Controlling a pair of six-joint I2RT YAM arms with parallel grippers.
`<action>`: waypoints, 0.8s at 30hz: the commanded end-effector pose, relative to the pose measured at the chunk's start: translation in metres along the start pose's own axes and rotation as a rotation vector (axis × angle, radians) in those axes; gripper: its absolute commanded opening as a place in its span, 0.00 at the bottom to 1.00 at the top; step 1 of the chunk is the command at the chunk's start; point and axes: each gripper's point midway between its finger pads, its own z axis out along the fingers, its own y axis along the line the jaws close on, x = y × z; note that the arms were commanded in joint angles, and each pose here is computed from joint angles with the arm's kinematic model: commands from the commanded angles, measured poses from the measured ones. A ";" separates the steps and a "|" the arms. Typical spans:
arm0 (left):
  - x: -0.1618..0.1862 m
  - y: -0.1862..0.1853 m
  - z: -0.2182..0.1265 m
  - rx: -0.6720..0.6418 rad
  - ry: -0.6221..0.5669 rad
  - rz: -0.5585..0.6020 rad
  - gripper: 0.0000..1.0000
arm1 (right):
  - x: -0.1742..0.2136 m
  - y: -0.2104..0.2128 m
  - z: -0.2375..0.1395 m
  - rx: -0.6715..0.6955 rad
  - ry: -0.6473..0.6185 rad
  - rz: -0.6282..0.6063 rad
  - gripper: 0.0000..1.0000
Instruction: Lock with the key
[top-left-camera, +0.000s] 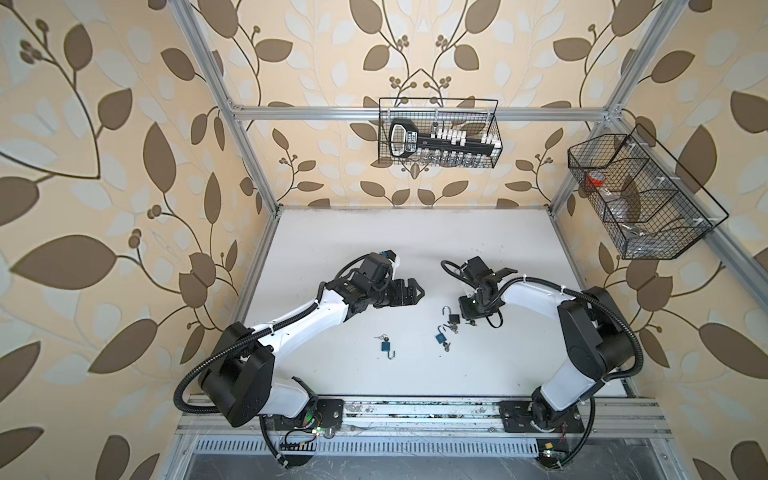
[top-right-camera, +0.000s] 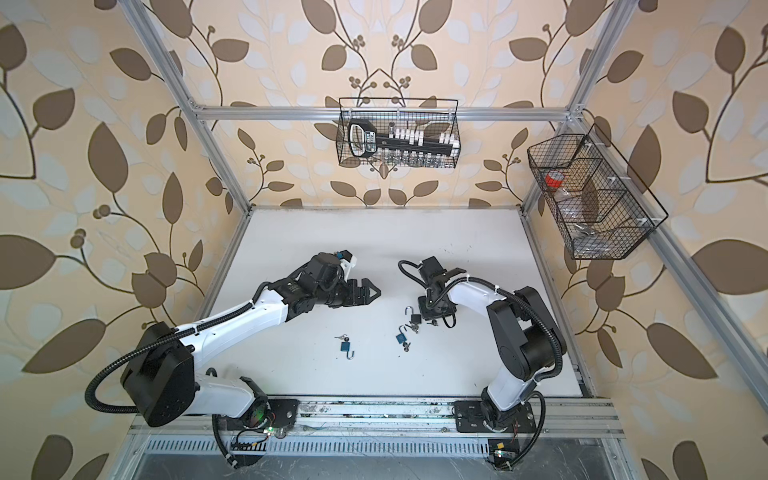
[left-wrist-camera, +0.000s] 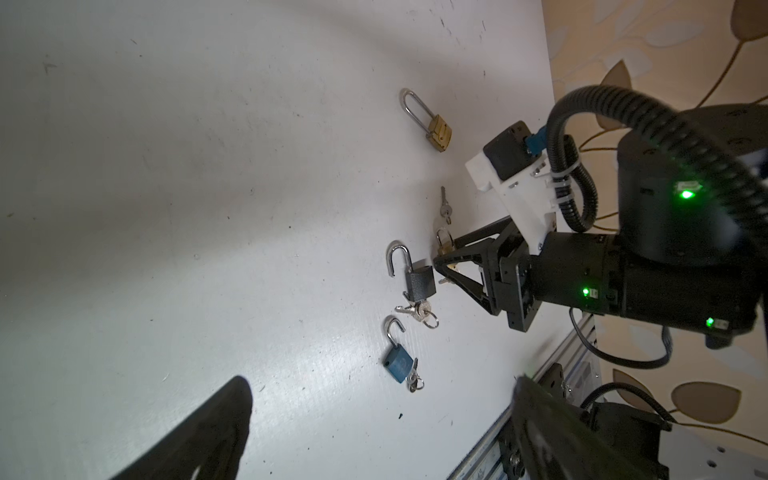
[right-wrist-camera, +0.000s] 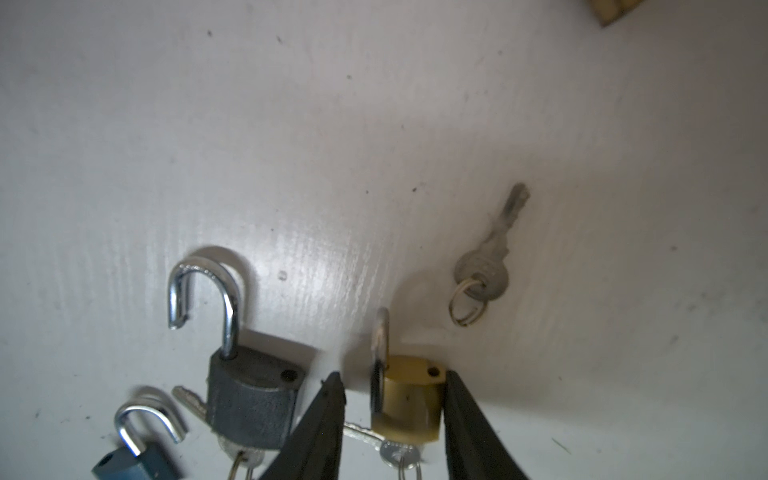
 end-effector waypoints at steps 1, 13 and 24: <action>-0.005 -0.007 -0.007 0.042 -0.022 0.000 0.96 | 0.008 -0.002 -0.003 0.016 0.011 0.007 0.38; -0.008 -0.006 -0.014 0.037 -0.039 0.001 0.96 | 0.009 -0.002 0.001 0.027 0.030 0.002 0.29; -0.048 -0.020 -0.059 0.030 -0.159 0.036 0.96 | -0.038 0.029 -0.084 -0.165 -0.332 -0.078 0.16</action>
